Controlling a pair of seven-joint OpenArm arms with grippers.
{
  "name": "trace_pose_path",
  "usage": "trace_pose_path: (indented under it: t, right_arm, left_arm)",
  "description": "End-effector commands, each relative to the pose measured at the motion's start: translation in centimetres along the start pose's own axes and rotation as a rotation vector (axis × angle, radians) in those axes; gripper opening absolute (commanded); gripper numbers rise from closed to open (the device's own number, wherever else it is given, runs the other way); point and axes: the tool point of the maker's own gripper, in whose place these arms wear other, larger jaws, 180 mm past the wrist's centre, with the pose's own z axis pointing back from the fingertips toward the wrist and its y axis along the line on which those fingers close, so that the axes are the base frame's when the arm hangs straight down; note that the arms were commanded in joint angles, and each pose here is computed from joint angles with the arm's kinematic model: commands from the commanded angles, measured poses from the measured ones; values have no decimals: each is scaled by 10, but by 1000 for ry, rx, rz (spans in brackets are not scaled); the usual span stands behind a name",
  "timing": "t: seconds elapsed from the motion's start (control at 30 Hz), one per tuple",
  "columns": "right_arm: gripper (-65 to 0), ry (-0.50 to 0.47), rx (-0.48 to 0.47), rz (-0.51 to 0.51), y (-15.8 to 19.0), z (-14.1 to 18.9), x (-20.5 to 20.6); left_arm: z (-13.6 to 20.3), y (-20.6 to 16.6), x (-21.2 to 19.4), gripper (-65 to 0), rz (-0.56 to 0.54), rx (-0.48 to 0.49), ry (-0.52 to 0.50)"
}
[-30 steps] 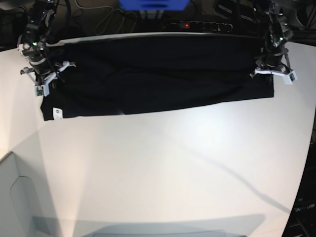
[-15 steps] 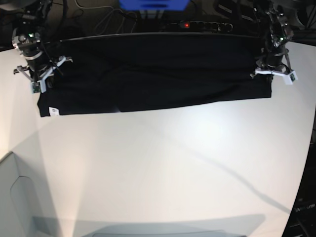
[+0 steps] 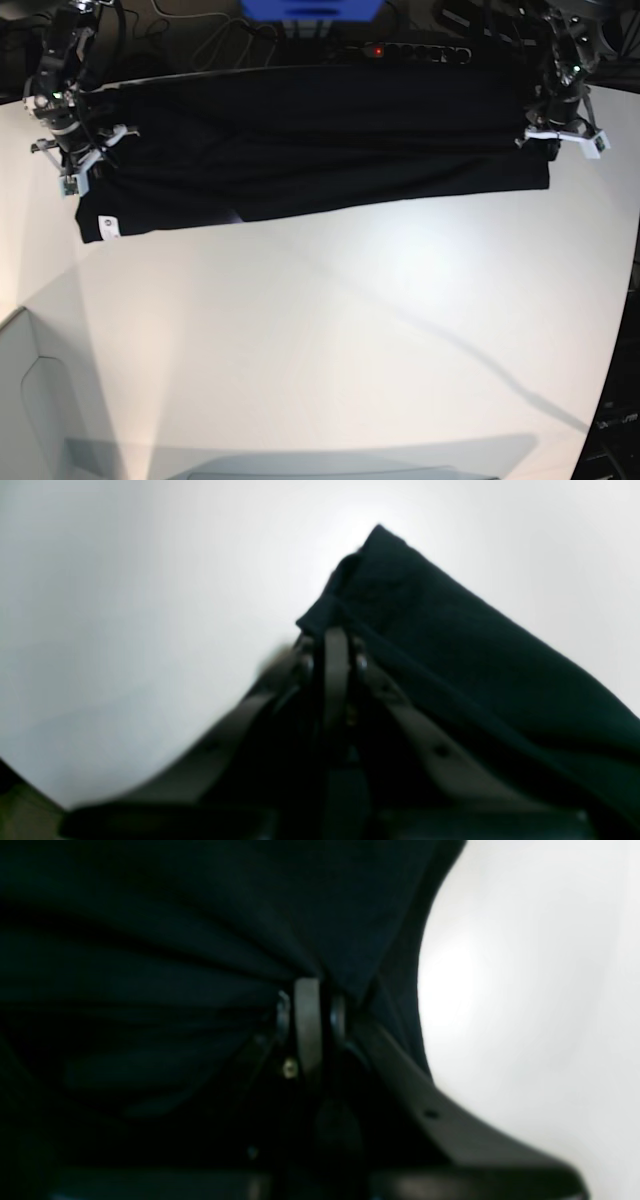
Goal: Fold the T-shirt properly
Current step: 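Lower the folded edge and smooth the strip flat with both grippers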
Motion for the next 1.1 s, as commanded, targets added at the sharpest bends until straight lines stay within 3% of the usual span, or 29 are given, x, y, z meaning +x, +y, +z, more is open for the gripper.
trace_pose_path:
  t: [0.0,0.1,0.27,0.43,0.73,0.93,1.07]
  right_arm:
    - [-650,5,-10,23,-6,2,0]
    - [-650,-11,-10,17,-5,-1,7]
    - [-650,-15,16,27,6,-5,11]
    - [-650,-23,20,32,7,-7,15]
    - [-650,-19,16,-27,-8,-36,30]
    - [-650,-35,11,-27,-12,-39,40]
    - [-650,-33,11,-28,-12,-39,39]
  left_arm:
    - [2,3,13,-650,-20,7,-44]
    - [2,0,6,-649,-13,3,-30]
    - [-14,-4,-44,-649,-14,-9,108]
    - [-32,-10,-64,-649,16,-15,164]
    - [-71,-49,-20,-650,81,-73,87]
    - [-61,-72,19,-650,65,-133,-17]
    - [-52,-68,24,-650,35,-129,-38]
